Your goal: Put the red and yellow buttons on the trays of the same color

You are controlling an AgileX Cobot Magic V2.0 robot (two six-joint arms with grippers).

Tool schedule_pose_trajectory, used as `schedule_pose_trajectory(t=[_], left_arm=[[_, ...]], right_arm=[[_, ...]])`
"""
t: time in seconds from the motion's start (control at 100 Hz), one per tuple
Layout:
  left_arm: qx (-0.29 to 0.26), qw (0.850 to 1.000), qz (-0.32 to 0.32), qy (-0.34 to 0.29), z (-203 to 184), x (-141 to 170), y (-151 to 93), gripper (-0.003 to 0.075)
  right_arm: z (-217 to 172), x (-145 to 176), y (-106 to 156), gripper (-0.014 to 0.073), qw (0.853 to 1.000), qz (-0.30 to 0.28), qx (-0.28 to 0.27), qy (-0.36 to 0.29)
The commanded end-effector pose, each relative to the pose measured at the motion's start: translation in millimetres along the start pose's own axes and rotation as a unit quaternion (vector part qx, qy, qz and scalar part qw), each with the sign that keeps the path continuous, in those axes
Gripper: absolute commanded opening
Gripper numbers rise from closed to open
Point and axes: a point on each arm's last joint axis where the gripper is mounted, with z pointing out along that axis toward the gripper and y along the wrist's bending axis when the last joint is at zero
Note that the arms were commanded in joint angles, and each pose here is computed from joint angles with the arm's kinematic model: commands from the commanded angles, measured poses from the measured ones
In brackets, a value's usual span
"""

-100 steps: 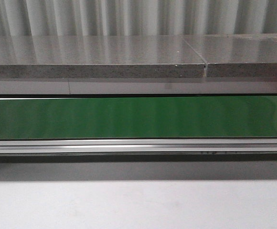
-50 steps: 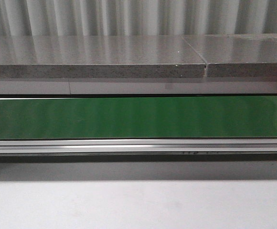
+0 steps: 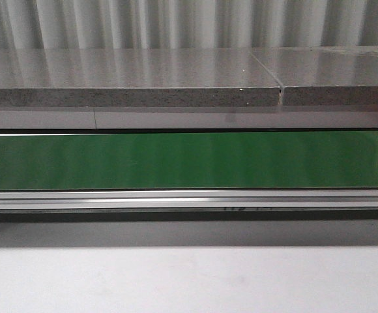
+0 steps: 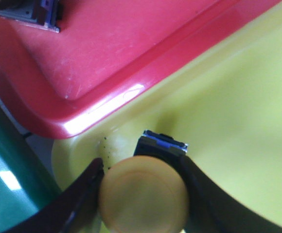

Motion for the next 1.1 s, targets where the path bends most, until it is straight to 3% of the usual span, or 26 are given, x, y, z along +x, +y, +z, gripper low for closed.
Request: schedule_pose_trajectory(t=[0.0, 0.23, 0.3, 0.42, 0.49, 0.9, 1.0, 1.09], left_arm=[[0.006, 0.999, -0.003, -0.044, -3, -14, -1, -0.002], [0.006, 0.999, -0.003, -0.044, -3, -14, -1, -0.002], [0.006, 0.999, -0.003, -0.044, -3, -14, -1, -0.002], [0.006, 0.999, -0.003, -0.044, -3, -14, -1, -0.002], [0.006, 0.999, -0.003, -0.044, -3, -14, -1, -0.002], [0.006, 0.999, -0.003, -0.044, -3, -14, -1, -0.002], [0.006, 0.999, -0.003, -0.044, -3, -14, -1, -0.002], [0.006, 0.999, -0.003, -0.044, -3, -14, -1, -0.002]], right_arm=[[-14, -10, 4, 0.0176, 0.999, 0.002, -0.011, -0.047], [-2, -10, 3, 0.02, 0.999, 0.002, -0.014, -0.035], [0, -10, 3, 0.0288, 0.999, 0.001, -0.013, -0.032], [0, -9, 3, 0.0518, 0.999, 0.001, -0.013, -0.031], [0, -9, 3, 0.0571, 0.999, 0.001, -0.013, -0.03], [-57, -5, 8, 0.0562, 0.995, -0.042, -0.013, -0.09], [-79, 1, 18, 0.0482, 0.991, -0.066, -0.023, -0.11], [-93, 8, 31, 0.0339, 0.988, -0.091, -0.035, -0.122]])
